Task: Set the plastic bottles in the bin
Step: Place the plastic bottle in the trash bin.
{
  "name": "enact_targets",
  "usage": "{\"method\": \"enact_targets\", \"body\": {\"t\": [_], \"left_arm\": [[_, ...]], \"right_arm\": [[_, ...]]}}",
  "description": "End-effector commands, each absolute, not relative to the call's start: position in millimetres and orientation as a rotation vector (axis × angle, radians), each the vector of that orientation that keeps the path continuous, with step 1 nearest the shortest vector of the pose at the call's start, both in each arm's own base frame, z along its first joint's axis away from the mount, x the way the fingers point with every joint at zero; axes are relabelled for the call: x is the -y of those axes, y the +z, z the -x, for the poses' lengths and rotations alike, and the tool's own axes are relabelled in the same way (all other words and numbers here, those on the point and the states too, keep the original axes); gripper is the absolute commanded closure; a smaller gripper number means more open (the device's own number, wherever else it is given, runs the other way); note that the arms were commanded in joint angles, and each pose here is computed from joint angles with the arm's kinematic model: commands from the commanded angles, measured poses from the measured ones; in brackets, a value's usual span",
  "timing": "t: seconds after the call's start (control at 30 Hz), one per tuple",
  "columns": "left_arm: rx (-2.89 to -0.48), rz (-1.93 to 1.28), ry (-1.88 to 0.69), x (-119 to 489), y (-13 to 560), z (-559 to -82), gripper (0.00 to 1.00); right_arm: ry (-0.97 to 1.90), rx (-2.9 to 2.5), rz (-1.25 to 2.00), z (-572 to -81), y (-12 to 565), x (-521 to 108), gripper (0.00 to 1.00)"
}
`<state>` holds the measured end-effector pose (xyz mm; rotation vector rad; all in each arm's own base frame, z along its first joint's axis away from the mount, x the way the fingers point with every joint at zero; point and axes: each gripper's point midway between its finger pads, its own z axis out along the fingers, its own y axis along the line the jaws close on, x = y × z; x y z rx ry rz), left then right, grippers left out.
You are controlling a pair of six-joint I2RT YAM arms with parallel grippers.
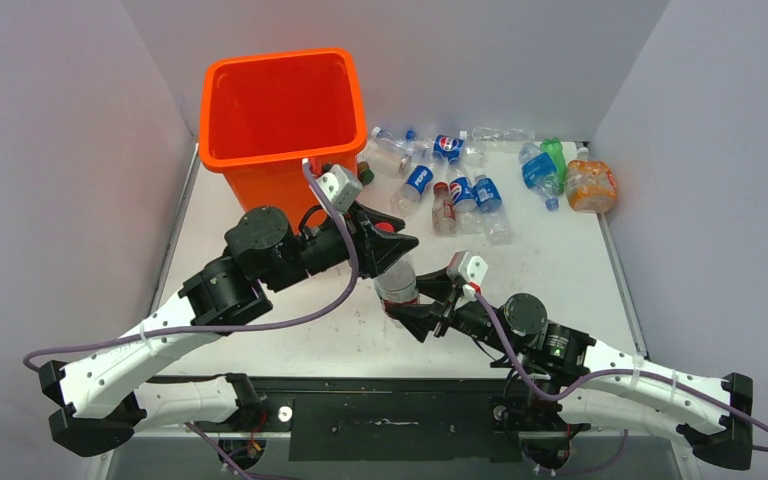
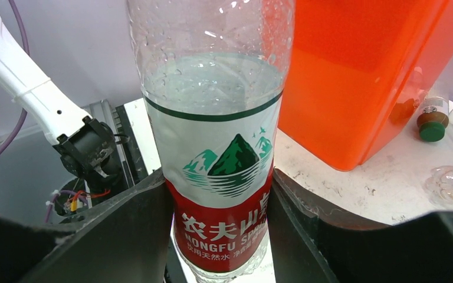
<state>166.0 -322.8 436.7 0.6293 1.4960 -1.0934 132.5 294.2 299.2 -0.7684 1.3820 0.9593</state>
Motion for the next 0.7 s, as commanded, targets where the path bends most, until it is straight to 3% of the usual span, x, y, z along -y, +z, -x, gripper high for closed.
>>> {"method": "enact_targets", "body": {"t": [0.0, 0.03, 0.07, 0.13, 0.33, 0.67], "left_arm": [[-1.457, -0.62, -1.101, 316.3, 447.9, -162.5, 0.92], [-1.457, -0.617, -1.096, 316.1, 448.1, -163.4, 1.0], [-1.454, -0.61, -1.09, 314.9, 449.9, -164.3, 1.0], [-1.451, -0.594, -1.064, 311.0, 452.6, -168.0, 1.0], [-1.392, -0.477, -0.846, 271.0, 485.8, -191.6, 1.0], [-1.016, -0.152, -0.349, 160.2, 618.8, -236.7, 1.0]], "right_arm": [[0.974, -1.305, 0.703, -133.7, 325.0, -289.5, 0.61], [0.974, -1.306, 0.701, -134.0, 325.1, -289.3, 0.61], [0.978, -1.314, 0.7, -133.8, 324.4, -289.8, 0.52], [0.991, -1.328, 0.701, -132.7, 324.5, -291.3, 0.09], [1.06, -1.349, 0.681, -122.9, 345.1, -286.4, 0.1], [1.013, -1.323, 0.398, -136.1, 375.9, -226.0, 0.1]]}}
